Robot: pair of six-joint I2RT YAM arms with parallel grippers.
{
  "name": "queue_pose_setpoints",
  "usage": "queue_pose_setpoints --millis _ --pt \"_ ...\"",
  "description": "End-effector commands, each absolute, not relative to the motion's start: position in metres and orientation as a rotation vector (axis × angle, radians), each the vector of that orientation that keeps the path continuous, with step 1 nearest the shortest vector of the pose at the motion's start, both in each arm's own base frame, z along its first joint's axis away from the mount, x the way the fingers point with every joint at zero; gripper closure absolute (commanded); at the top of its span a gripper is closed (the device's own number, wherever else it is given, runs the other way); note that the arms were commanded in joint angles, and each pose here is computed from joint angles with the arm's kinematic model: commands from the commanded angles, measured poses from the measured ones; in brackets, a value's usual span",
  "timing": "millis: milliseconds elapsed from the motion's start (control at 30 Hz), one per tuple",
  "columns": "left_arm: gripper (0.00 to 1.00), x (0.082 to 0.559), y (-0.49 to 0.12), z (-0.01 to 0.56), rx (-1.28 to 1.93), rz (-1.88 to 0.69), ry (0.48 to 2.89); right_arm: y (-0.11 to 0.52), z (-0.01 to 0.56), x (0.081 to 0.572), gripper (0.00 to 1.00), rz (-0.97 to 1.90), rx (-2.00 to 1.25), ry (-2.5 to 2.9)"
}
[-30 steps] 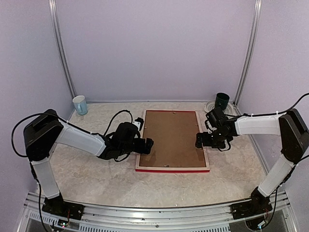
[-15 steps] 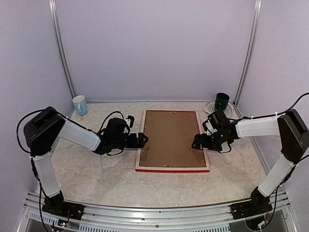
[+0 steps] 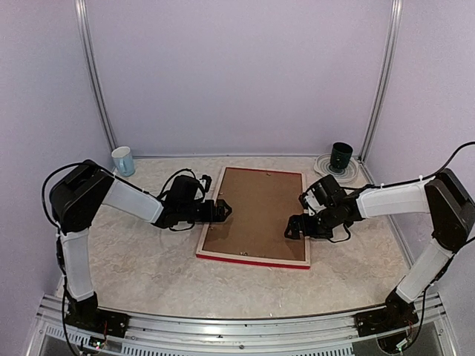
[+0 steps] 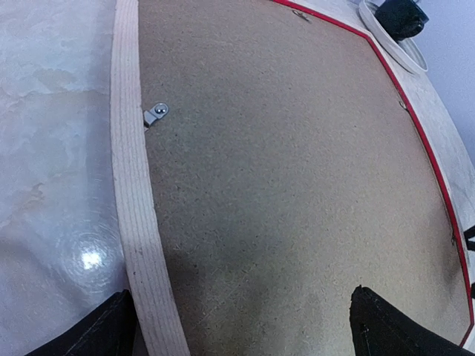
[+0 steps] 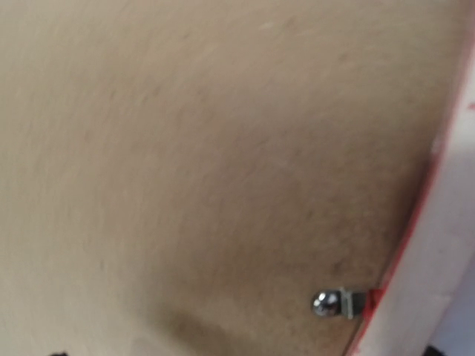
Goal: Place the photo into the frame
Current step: Rotate the photo frame at the center of the board.
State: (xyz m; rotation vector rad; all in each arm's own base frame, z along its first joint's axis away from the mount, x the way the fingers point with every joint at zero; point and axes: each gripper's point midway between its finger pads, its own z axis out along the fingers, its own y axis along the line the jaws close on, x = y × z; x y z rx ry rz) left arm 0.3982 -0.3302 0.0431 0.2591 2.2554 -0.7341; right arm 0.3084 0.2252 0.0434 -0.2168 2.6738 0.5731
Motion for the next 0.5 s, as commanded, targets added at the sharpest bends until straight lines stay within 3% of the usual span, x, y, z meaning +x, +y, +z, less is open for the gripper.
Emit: queue_pose_setpoints --millis 0,300,467 --pt "0.01 0.407 -0.333 0.04 0.255 -0.753 2.286 0.266 0.048 0.281 0.01 0.68 -0.347 2.684" --pt "0.01 0.439 -0.302 0.05 0.18 -0.689 2.263 0.325 0.043 0.226 0.01 0.757 -0.513 2.694" --pt "0.01 0.46 -0.267 0.08 0.07 -0.6 2.198 0.335 0.052 0.222 0.01 0.739 -0.537 2.672"
